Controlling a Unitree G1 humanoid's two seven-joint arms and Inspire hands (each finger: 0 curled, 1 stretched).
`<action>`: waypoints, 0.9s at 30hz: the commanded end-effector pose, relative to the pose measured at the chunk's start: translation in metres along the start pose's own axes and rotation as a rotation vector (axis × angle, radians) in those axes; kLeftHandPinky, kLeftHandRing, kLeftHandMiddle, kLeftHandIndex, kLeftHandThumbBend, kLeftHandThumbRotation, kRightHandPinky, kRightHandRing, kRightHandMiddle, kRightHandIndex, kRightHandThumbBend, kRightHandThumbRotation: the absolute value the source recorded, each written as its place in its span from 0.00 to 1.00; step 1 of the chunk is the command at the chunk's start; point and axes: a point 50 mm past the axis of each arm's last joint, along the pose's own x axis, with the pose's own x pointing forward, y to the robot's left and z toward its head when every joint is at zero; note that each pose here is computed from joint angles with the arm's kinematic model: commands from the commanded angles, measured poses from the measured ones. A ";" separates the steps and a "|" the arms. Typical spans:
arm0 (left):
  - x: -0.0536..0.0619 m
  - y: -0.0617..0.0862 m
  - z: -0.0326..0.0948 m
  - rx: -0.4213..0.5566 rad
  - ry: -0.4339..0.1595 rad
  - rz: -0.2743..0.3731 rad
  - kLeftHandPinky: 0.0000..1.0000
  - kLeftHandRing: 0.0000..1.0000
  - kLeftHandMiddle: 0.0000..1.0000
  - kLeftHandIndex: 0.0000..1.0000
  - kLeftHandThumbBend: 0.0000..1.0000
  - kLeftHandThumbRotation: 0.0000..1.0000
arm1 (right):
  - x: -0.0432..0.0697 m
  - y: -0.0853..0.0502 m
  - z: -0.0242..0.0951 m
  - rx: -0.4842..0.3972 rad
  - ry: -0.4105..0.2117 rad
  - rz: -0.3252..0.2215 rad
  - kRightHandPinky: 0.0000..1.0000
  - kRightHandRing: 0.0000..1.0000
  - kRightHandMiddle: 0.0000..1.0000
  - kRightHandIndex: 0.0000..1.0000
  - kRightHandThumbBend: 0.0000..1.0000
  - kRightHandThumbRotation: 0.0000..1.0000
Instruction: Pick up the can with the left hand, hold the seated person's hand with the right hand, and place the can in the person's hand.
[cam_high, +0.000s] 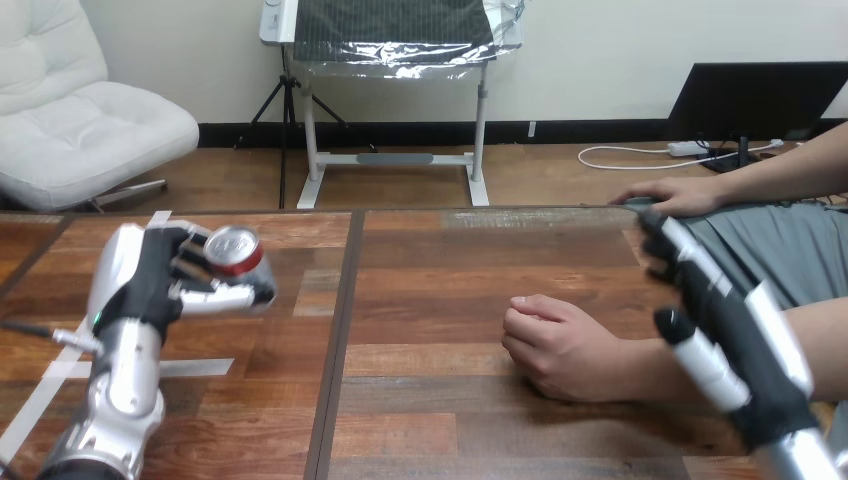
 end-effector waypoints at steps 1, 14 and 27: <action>0.010 0.017 0.033 -0.037 -0.126 0.049 0.35 0.40 0.46 0.46 0.69 0.00 | 0.026 -0.024 0.019 -0.101 -0.114 -0.038 0.92 0.96 0.97 0.96 0.91 0.95; 0.005 0.021 0.046 -0.068 -0.204 0.011 0.38 0.42 0.47 0.46 0.68 0.00 | 0.045 -0.048 0.025 -0.245 -0.101 -0.021 0.90 0.95 0.96 0.97 0.91 0.90; 0.001 0.023 0.058 -0.113 -0.258 -0.020 0.40 0.43 0.46 0.46 0.65 0.00 | 0.058 -0.059 0.022 -0.491 -0.048 0.087 0.90 0.97 0.97 0.99 0.93 0.76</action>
